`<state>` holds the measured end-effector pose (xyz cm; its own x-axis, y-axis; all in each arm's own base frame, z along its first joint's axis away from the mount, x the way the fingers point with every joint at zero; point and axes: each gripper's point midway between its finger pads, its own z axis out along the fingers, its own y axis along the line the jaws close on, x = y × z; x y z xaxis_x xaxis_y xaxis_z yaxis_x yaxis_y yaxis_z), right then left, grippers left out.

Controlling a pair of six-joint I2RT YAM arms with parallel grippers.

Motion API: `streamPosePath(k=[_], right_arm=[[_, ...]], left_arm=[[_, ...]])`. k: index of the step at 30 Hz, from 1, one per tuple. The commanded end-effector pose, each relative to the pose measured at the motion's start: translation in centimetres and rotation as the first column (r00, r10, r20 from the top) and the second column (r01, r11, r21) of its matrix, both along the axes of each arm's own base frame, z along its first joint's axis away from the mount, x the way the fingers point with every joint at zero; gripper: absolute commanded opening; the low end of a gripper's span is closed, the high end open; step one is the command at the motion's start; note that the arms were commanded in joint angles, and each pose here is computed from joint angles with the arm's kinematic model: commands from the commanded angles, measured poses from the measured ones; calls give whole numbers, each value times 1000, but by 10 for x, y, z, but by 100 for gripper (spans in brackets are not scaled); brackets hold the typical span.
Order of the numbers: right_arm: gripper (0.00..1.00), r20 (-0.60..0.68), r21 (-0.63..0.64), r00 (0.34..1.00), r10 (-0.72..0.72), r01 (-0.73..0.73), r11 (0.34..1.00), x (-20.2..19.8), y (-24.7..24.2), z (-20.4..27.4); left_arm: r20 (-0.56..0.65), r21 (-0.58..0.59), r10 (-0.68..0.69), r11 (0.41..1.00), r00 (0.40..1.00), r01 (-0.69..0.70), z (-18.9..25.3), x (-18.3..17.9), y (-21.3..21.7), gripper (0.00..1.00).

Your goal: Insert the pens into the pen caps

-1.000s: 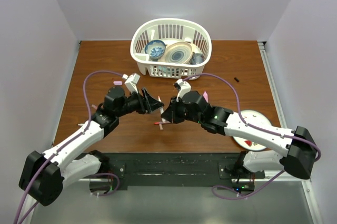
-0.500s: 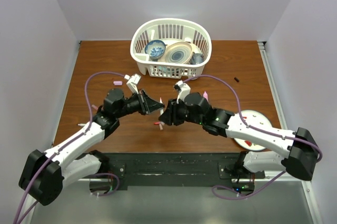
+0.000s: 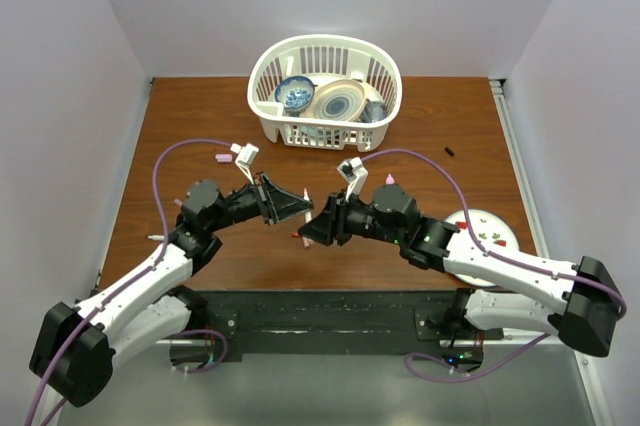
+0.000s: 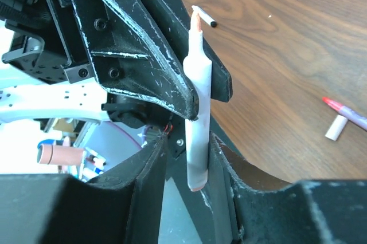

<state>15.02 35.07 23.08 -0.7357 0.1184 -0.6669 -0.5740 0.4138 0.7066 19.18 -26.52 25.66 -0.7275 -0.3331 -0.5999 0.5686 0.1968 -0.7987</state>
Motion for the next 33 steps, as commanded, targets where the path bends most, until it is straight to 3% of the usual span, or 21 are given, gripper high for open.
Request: streamPosePath(k=[1,4,6,8,9,11,12,14,15,17,19,20,21,22,27,30,31,33], right_arm=[[29,9,87,999,42,-43,995,-7,8,18],[19,1,121,999,52,-52,991,-10,10,20],[3,-3,134,998,65,-64,989,-12,10,20],[0,-13,135,998,62,-60,989,-14,8,19],[0,-7,142,999,46,-44,989,-12,5,22],[0,-15,110,1000,17,-16,994,-11,-1,17],[0,-1,102,1000,-20,20,995,-6,-7,21],[0,-1,25,998,-59,59,998,-3,-19,10],[0,2,5,997,-72,72,997,-3,-23,8],[0,6,-37,994,-110,110,993,-2,-37,3],[0,18,-64,990,-143,144,988,-1,-49,1],[0,22,-67,988,-153,154,986,-2,-53,1],[0,24,-72,987,-159,161,984,-2,-57,1],[0,29,-75,987,-156,158,985,-5,-61,2],[0,68,-101,976,-205,211,972,0,-77,7],[0,81,-113,972,-219,227,967,1,-82,9],[0,85,-118,971,-223,232,966,1,-84,8],[0,93,-114,967,-235,245,963,2,-86,10]], left_arm=[[74,-65,-30,997,997,35,22,-9,0,0],[77,-68,-24,997,997,30,25,-9,1,0],[78,-69,-23,997,997,28,26,-9,1,0],[55,-47,-9,999,998,12,22,-6,2,0],[45,-34,6,999,999,-5,22,-3,2,23],[-21,41,78,996,997,-77,5,7,7,51],[-35,61,113,992,993,-111,7,12,10,72],[-138,183,249,958,958,-223,-17,24,25,86],[-131,197,284,946,950,-256,-9,29,29,92],[-157,326,391,887,907,-326,-29,34,47,96],[-132,364,509,823,851,-435,-23,46,66,96],[-161,405,555,791,816,-458,-32,45,75,92],[-180,418,597,766,782,-489,-35,46,83,76],[-177,418,617,752,767,-509,-35,46,88,72],[-116,494,521,769,845,-406,-50,43,77,78],[-168,687,539,664,825,-294,-97,39,82,73],[-163,766,572,587,804,-262,-120,36,89,72],[-152,810,606,529,781,-253,-132,35,92,68]])
